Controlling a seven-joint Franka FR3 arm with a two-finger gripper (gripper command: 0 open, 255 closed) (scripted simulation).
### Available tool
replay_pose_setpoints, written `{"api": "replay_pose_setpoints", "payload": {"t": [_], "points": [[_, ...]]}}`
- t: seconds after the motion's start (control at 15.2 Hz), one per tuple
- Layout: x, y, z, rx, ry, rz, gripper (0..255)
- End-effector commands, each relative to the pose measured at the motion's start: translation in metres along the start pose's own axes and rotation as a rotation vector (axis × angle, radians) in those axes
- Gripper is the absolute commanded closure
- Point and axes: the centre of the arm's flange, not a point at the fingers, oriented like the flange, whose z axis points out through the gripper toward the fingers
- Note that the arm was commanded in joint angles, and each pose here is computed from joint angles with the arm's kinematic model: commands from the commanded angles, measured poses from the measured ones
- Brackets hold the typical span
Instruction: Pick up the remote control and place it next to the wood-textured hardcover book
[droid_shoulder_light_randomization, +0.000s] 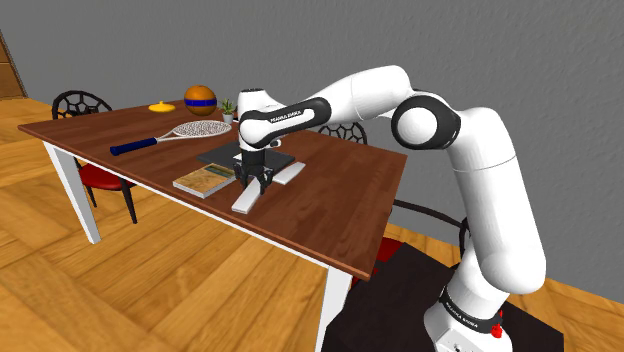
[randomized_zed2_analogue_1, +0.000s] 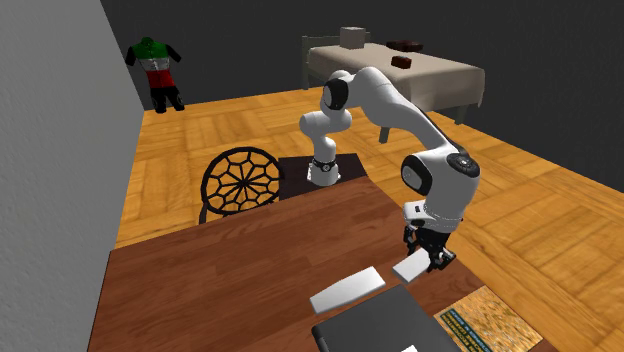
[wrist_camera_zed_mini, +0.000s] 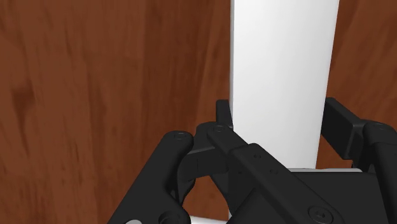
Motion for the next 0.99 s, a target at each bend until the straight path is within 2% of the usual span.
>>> {"api": "replay_pose_setpoints", "payload": {"t": [0.0,0.07,0.4,0.66,0.92], "points": [[0.0,0.0,0.004,-0.006,-0.001,0.0,255],[0.001,0.0,0.005,-0.006,-0.001,0.0,0],[0.0,0.0,0.004,-0.006,-0.001,0.0,0],[0.001,0.0,-0.046,-0.006,-0.001,0.0,0],[0.001,0.0,-0.046,-0.006,-0.001,0.0,0]]}}
